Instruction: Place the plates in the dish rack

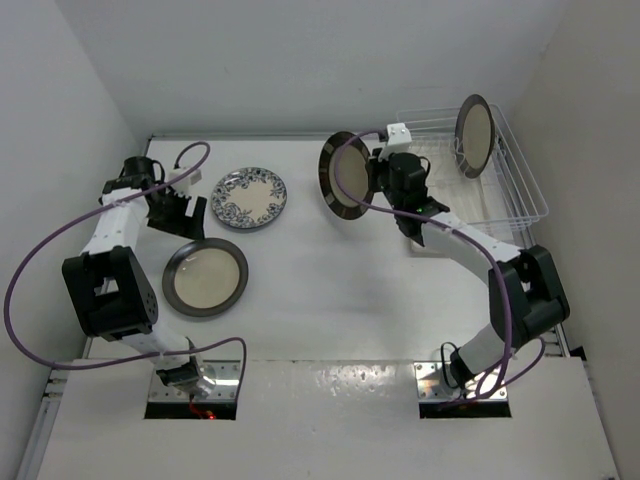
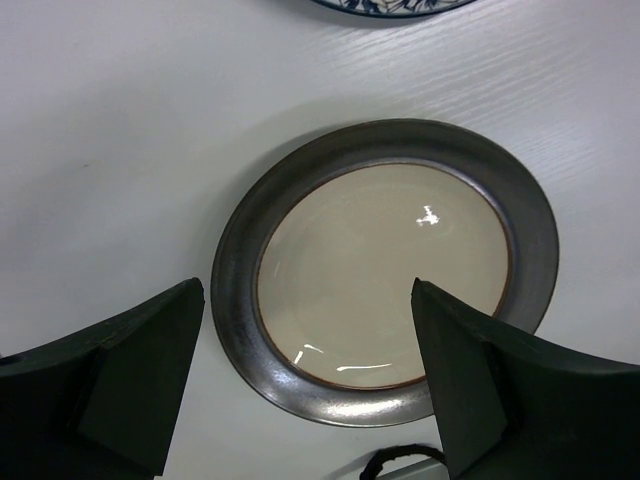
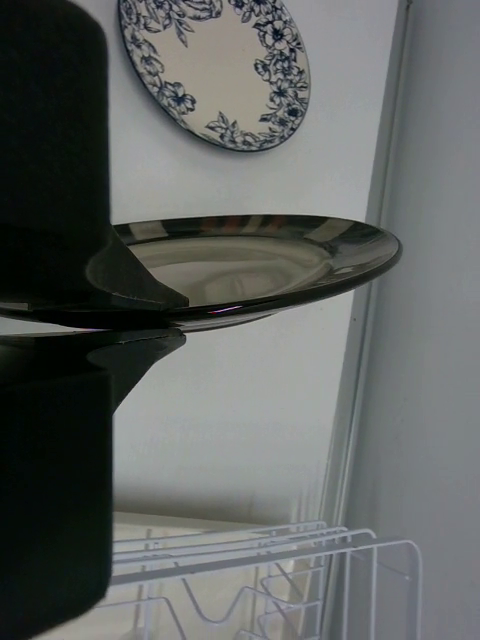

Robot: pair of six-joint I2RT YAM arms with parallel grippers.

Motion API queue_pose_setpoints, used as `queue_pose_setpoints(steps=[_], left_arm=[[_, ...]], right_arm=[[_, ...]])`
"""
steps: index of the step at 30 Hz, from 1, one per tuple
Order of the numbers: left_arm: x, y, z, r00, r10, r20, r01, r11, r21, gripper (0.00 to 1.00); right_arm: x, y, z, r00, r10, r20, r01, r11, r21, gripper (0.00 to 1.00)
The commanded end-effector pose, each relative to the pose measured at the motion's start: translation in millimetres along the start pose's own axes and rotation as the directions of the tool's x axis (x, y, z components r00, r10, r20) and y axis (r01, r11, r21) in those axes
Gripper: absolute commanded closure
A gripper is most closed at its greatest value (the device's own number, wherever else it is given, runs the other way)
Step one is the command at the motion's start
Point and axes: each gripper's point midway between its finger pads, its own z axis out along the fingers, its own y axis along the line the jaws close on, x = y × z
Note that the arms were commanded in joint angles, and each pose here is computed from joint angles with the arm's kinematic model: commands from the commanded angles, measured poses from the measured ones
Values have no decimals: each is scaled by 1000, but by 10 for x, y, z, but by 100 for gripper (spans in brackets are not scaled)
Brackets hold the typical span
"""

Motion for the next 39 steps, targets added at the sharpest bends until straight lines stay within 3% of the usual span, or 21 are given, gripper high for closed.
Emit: queue_pose_setpoints(steps=[1, 8, 16, 23, 32, 39], left_arm=[[29, 65, -33, 998, 55, -15, -55, 997, -52, 10], [67, 86, -12, 987, 144, -66, -150, 984, -100, 12], [76, 16, 19, 991, 123, -52, -127, 990, -69, 12], [135, -19, 53, 991, 118, -62, -122, 991, -52, 12], [149, -80, 78, 994, 98, -54, -99, 995, -25, 12], [182, -90, 93, 994, 95, -61, -97, 995, -20, 12]], right_arm=[[-1404, 118, -160, 927, 19, 375, -2, 999, -48, 100], [-1928, -163, -147, 889, -25, 456, 25, 1000, 6, 100], [-2534, -517, -205, 831, -63, 552, 23, 997, 79, 100], [-2974, -1154, -427, 776, -187, 602, 37, 967, 252, 100], [-3054, -2098, -783, 776, -296, 557, 44, 907, 420, 100], [-2923, -2531, -802, 796, -340, 500, 114, 897, 428, 100]])
